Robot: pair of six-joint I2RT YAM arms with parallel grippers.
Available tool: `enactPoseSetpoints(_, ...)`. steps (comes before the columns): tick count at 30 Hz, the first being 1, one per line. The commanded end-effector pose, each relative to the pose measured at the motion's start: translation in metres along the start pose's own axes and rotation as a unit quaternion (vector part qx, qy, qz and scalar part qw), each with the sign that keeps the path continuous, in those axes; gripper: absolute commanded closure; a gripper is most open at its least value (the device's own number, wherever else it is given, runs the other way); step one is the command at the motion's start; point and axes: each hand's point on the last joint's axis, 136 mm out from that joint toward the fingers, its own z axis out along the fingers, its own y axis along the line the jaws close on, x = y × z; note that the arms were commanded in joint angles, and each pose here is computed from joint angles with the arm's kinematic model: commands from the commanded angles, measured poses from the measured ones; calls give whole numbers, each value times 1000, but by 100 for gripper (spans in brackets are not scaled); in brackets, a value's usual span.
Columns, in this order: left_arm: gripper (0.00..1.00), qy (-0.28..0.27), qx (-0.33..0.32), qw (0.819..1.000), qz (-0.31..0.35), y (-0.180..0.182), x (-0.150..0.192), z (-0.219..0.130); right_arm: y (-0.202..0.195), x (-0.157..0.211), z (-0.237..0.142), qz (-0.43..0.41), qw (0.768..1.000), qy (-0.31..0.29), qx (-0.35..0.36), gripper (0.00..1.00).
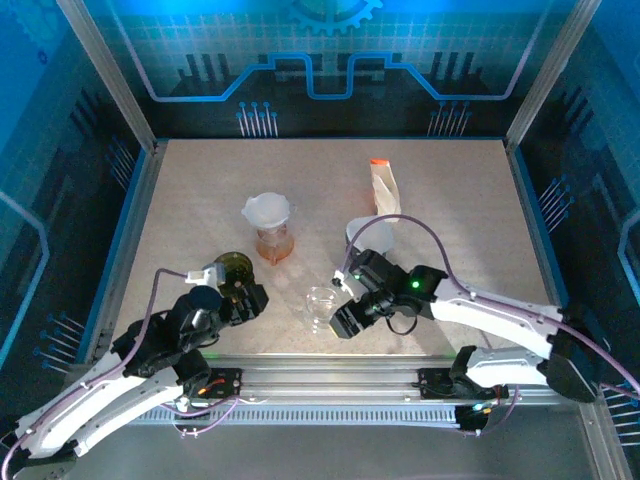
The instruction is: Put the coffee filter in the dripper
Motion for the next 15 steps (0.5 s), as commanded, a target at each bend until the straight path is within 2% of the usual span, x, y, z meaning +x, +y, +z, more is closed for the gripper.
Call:
enactPoseSetpoints(1, 13, -28, -64, 998, 11, 18, -14, -7, -2, 2, -16, -17, 999, -15, 25, 31)
enactPoseSetpoints(4, 28, -30, -125, 991, 32, 32, -20, -7, 3, -2, -24, -25, 999, -30, 20, 31)
enactPoseSetpoints(10, 26, -7, -238, 969, 69, 56, -16, 10, 7, -5, -28, -38, 998, -46, 12, 31)
enactPoseSetpoints(15, 27, -10, -256, 963, 79, 65, -10, 29, 9, -4, -29, -45, 998, -53, 3, 31)
